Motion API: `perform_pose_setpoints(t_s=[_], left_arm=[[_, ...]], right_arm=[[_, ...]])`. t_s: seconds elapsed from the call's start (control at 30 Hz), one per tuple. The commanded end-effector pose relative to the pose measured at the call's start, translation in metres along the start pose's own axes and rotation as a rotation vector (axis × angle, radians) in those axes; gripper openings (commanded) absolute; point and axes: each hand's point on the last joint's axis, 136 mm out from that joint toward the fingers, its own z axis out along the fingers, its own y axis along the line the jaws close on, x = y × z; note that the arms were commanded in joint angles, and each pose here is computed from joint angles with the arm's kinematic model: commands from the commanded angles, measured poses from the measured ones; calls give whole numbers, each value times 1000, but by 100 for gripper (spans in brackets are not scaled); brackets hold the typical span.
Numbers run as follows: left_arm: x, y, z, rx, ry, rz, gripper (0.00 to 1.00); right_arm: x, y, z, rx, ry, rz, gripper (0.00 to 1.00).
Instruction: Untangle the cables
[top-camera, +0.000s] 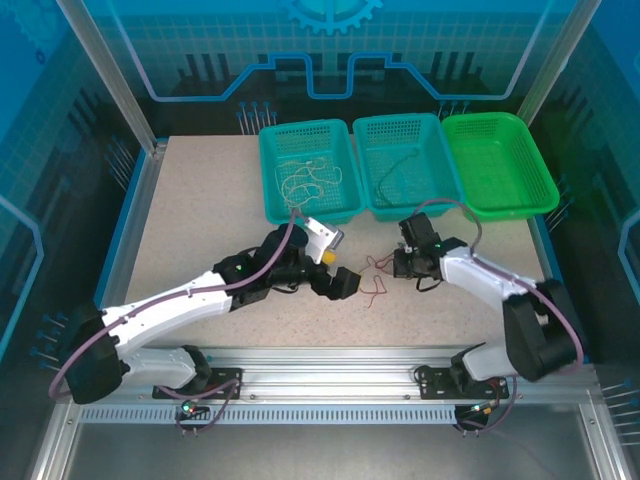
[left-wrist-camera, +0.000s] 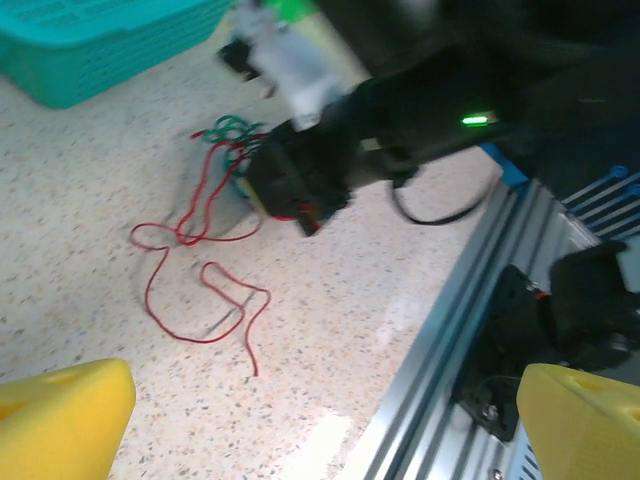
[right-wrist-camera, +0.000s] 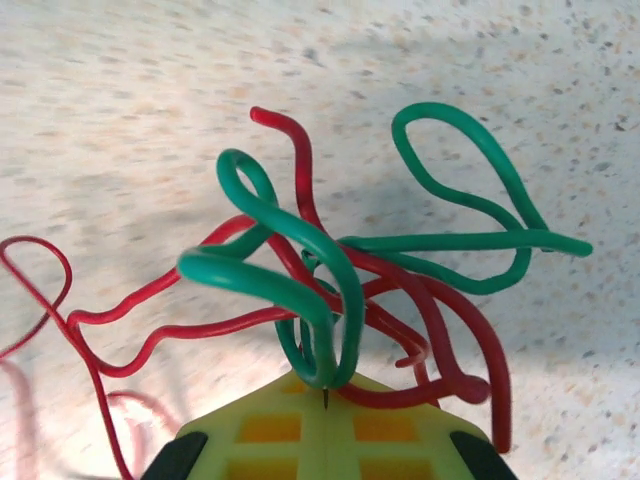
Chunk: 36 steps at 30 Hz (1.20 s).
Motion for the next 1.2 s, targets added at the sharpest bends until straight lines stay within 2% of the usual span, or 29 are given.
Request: perform_pose_setpoints(t_s=[0.0, 0.1, 0.23, 0.3, 0.37, 0.4, 0.53, 0.6, 0.7, 0.77, 0.9, 0.93, 1.07, 1.17], left_arm=[[-3, 24, 10, -117, 12, -128, 99], [0, 30, 23, -99, 30, -242, 99], [-9, 16, 34, 35, 4, -305, 99], [-15, 16, 37, 58, -13, -337, 99], [-19, 22, 39, 55, -25, -371, 94], [-21, 26, 39, 50, -36, -386, 90], [-26, 30, 43, 69, -56, -399, 60], [-28, 23, 46, 116, -50, -375, 54], [-30, 14, 50, 176, -48, -365, 51], [-30, 14, 53, 189, -46, -378, 41], [-29, 12, 55, 212, -49, -403, 6], [-27, 15, 55, 200, -46, -408, 0], [-18, 39, 49, 101, -58, -447, 0], [-16, 52, 41, 88, -92, -488, 0]], right_arm=[[4, 32, -24, -188, -31, -22, 0], [7, 54, -41, -305, -60, -81, 0], [14, 80, -57, -435, -93, -172, 0], [18, 93, -64, -494, -101, -217, 0], [21, 104, -72, -543, -115, -262, 0], [22, 109, -76, -562, -123, -282, 0], [28, 126, -89, -645, -131, -356, 0], [31, 131, -92, -670, -126, -382, 0], [33, 135, -93, -683, -117, -394, 0], [30, 134, -92, -671, -128, -379, 0], [22, 133, -93, -658, -162, -344, 0], [22, 132, -92, -652, -170, -340, 0], [19, 119, -91, -620, -233, -301, 0], [16, 98, -87, -588, -277, -210, 0]])
